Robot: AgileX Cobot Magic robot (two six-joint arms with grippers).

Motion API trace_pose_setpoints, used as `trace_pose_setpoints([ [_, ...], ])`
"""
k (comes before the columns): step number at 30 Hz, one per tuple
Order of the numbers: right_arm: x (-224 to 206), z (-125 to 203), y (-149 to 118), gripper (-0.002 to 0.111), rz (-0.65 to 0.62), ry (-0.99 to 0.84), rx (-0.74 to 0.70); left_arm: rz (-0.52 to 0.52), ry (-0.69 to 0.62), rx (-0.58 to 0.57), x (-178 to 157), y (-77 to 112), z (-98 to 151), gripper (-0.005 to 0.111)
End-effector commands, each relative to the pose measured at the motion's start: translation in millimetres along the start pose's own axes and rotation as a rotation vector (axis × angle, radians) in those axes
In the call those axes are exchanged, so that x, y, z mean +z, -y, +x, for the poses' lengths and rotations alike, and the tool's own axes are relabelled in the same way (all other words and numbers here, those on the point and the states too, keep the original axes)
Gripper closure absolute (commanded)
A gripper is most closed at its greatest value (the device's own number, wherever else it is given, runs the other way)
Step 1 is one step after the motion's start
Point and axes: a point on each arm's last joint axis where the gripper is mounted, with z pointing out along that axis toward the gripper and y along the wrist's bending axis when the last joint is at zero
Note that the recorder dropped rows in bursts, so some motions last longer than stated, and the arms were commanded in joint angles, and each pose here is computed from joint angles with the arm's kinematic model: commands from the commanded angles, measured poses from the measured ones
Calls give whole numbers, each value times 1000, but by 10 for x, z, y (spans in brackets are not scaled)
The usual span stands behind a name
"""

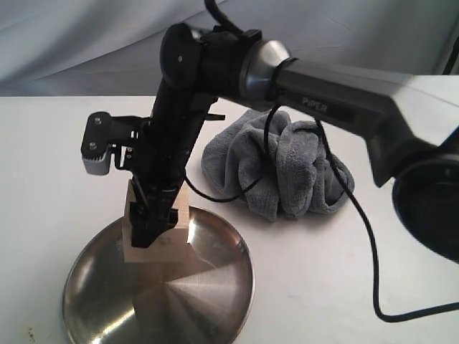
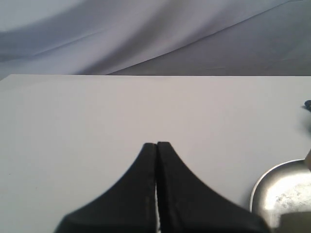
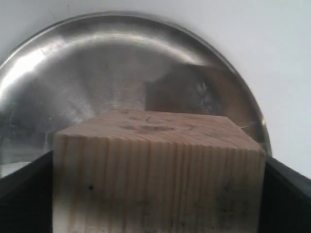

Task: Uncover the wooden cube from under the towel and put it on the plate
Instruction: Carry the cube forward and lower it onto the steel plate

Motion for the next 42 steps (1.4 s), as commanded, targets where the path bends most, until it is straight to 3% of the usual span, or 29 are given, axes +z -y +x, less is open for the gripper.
trace_pose_setpoints([
  [1, 134, 20, 15, 108, -16, -23, 14, 7, 14, -9, -2, 5, -11, 106],
  [10, 321, 91, 50, 108, -43, -52, 56, 7, 14, -9, -2, 5, -11, 106],
  [32, 236, 57, 34, 106, -30, -38, 105, 7, 14, -9, -2, 5, -11, 106],
  [35, 236, 53, 32, 86, -32, -34, 107, 7, 14, -9, -2, 5, -11, 106],
  [40, 250, -21, -26, 23, -51, -11, 104, 7, 14, -9, -2, 5, -11, 106],
  [42, 256, -33, -39, 17, -51, -13, 99, 7, 14, -9, -2, 5, -11, 106],
])
